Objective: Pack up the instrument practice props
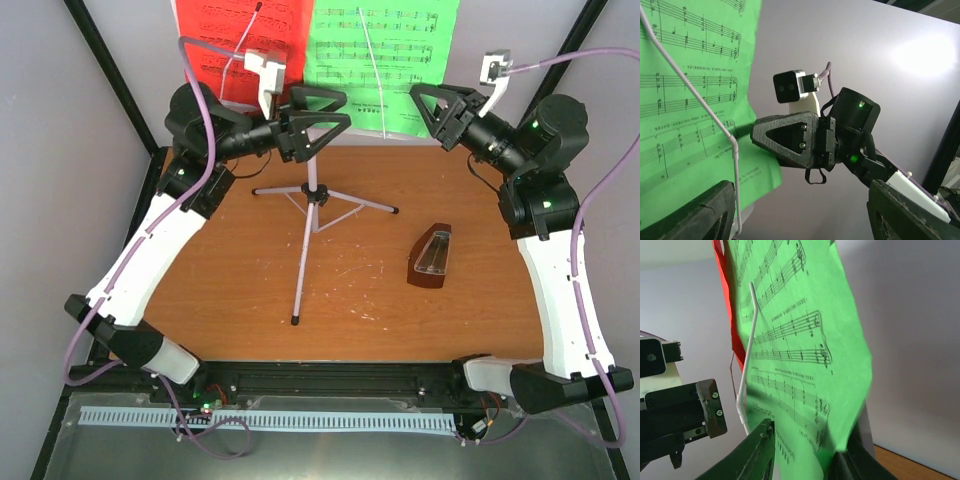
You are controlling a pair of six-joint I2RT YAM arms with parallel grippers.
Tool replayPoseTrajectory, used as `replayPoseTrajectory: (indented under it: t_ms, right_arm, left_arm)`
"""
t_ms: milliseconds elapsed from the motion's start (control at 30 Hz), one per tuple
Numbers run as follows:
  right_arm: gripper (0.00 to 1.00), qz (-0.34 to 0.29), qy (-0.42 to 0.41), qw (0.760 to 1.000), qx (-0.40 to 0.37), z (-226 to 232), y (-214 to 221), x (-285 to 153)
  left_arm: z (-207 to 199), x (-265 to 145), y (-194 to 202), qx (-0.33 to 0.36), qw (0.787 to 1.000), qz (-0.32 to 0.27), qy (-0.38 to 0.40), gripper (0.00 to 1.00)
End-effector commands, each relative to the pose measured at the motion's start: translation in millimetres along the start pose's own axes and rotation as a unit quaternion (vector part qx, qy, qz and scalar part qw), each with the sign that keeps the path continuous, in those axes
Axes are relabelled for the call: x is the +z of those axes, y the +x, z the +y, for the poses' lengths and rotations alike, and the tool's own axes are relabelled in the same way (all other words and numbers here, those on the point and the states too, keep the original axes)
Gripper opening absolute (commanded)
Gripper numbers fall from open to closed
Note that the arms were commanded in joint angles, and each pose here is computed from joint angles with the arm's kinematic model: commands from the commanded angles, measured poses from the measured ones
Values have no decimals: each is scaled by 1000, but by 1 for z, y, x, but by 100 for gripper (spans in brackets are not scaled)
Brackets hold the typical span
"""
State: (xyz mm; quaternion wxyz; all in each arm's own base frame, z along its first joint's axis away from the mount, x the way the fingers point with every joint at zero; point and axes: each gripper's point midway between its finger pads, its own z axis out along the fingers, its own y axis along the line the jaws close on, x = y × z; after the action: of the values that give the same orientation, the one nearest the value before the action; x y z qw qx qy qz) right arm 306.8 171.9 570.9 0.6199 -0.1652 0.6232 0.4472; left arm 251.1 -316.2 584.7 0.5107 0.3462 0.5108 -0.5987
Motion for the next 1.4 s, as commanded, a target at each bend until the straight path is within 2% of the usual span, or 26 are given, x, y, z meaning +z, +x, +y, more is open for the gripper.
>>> replayPoseTrajectory:
  t_ms: [0,333,533,700,933,1067,1367]
  right_arm:
    - [30,-17,-21,999,-30,9,-19,5]
    - [29,-23,-48,997,-61,16,-38,17]
    - [21,-27,-56,996,-70,17,-44,23]
    - [3,-30,-52,995,-77,16,-46,22]
    - [3,-33,-52,995,-84,19,-48,20]
    - [3,-33,-52,994,-87,20,-48,19]
    - [3,-30,-47,994,-91,19,-46,18]
  left_arm:
    - [0,17,-14,3,1000,-14,-2,72]
    - [14,40,-20,-2,1000,-22,-11,65]
    - [21,49,-25,-9,1000,-29,-8,60]
    - [23,56,-29,-12,999,-36,-5,54]
    - [32,62,-26,-17,999,-38,-10,45]
    - [34,65,-27,-18,999,-39,-5,36]
    - [37,68,-25,-17,999,-39,-4,4]
